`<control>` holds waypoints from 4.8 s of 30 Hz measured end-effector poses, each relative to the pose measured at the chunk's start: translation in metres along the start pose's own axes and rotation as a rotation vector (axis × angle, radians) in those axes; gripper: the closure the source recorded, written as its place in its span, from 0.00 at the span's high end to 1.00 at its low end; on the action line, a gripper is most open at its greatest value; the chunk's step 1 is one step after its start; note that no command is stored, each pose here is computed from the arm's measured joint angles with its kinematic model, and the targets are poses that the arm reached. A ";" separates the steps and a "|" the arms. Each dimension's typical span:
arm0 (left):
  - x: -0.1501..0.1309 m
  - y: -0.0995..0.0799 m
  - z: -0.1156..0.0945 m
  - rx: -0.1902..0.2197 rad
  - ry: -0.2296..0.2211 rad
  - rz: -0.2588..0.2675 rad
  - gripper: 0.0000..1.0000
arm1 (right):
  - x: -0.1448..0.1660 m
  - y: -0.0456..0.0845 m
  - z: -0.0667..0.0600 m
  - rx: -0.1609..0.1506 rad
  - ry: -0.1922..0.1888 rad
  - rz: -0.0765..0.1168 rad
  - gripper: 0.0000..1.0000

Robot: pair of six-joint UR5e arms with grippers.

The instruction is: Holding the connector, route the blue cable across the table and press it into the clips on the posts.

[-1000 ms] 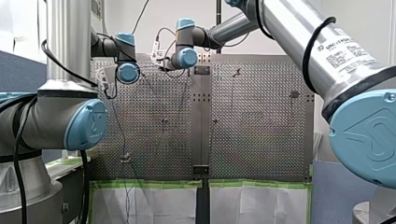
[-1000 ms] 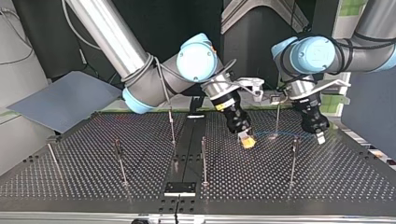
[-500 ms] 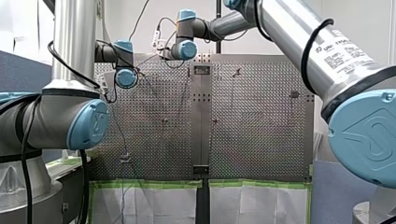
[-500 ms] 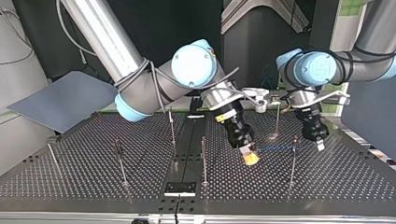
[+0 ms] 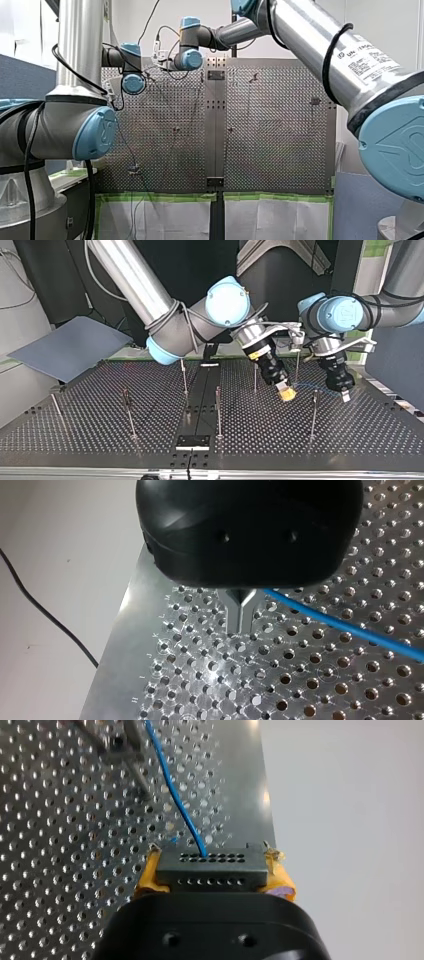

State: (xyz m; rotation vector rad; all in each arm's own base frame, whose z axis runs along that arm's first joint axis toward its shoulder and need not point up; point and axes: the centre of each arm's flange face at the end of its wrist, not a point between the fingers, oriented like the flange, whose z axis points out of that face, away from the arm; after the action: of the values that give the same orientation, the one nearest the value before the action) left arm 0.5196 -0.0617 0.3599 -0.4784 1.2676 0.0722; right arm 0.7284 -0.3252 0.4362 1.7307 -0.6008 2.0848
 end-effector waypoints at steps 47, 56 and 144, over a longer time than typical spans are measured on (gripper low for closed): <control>0.016 0.005 0.020 0.111 -0.032 -0.083 0.00 | -0.011 0.036 -0.008 -0.109 -0.098 0.014 0.00; 0.026 0.006 0.044 0.122 -0.018 -0.096 0.00 | -0.009 0.059 -0.006 -0.141 -0.094 0.009 0.00; -0.069 -0.065 -0.079 0.379 0.186 0.028 1.00 | -0.006 0.098 0.003 -0.195 -0.077 0.000 0.00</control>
State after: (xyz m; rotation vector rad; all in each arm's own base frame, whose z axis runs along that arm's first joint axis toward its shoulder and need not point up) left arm 0.4477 -0.1357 0.4272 -0.1413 1.4315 -0.1908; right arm 0.6802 -0.4091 0.4223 1.7048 -0.7980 1.8968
